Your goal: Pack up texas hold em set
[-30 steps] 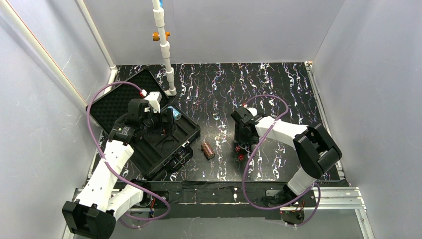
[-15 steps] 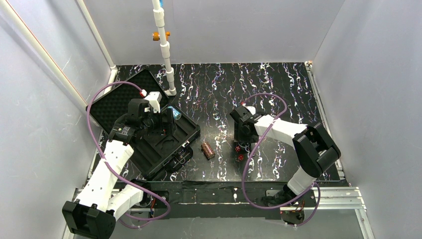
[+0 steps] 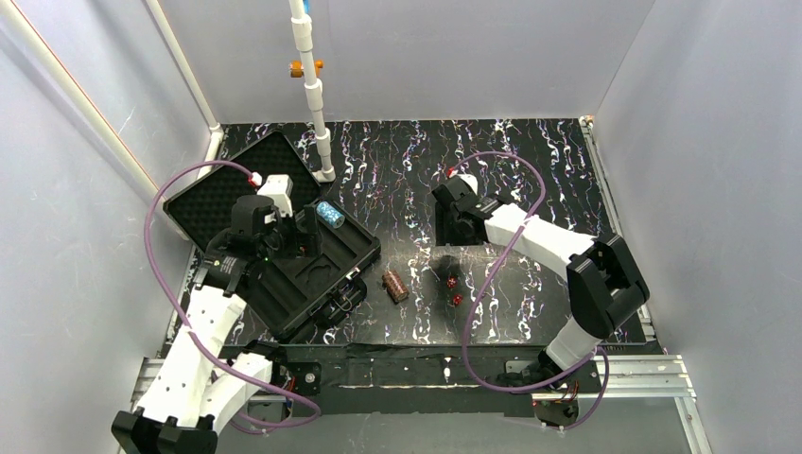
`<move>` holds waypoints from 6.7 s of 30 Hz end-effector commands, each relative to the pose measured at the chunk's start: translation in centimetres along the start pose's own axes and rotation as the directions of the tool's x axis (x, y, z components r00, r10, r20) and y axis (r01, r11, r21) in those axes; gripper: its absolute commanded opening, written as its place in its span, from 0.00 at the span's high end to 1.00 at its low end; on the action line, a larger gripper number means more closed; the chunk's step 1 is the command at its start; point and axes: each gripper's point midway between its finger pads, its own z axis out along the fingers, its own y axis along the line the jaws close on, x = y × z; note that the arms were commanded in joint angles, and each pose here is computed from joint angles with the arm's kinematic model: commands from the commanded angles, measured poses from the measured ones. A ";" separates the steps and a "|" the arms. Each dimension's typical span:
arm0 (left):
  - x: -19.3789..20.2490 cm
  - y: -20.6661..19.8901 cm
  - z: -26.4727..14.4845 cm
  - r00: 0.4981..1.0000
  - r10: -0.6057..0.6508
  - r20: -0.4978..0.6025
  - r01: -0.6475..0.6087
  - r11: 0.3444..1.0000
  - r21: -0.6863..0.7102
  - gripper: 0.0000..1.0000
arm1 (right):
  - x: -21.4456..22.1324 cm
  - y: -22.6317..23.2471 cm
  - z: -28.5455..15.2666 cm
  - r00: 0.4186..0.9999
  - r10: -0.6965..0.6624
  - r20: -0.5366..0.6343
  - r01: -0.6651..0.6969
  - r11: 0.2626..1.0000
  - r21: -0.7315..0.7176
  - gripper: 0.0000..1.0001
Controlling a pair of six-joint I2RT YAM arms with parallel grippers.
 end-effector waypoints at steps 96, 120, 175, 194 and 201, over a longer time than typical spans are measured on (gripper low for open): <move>-2.9 9.4 -10.0 0.885 -0.001 0.467 0.226 0.877 -0.425 0.02 | 6.5 34.0 -5.3 0.876 -0.446 0.185 0.466 0.682 -0.564 0.15; -3.0 9.2 -9.8 0.887 0.001 0.462 0.216 0.883 -0.417 0.02 | -2.3 28.6 -14.6 0.830 -0.347 0.436 0.526 0.746 -0.408 0.02; -0.7 -1.9 -1.3 0.991 0.052 0.120 -0.065 0.993 0.100 0.07 | 6.3 12.1 -6.6 0.893 -0.440 0.093 0.419 0.742 -0.523 0.03; -0.8 -1.7 -1.5 0.991 0.052 0.127 -0.063 0.994 0.085 0.07 | 8.4 13.5 -4.2 0.863 -0.504 0.024 0.444 0.736 -0.510 0.07; -0.8 -1.6 -1.5 0.991 0.053 0.127 -0.064 0.995 0.083 0.07 | 8.9 13.9 -3.7 0.855 -0.518 0.011 0.451 0.733 -0.510 0.08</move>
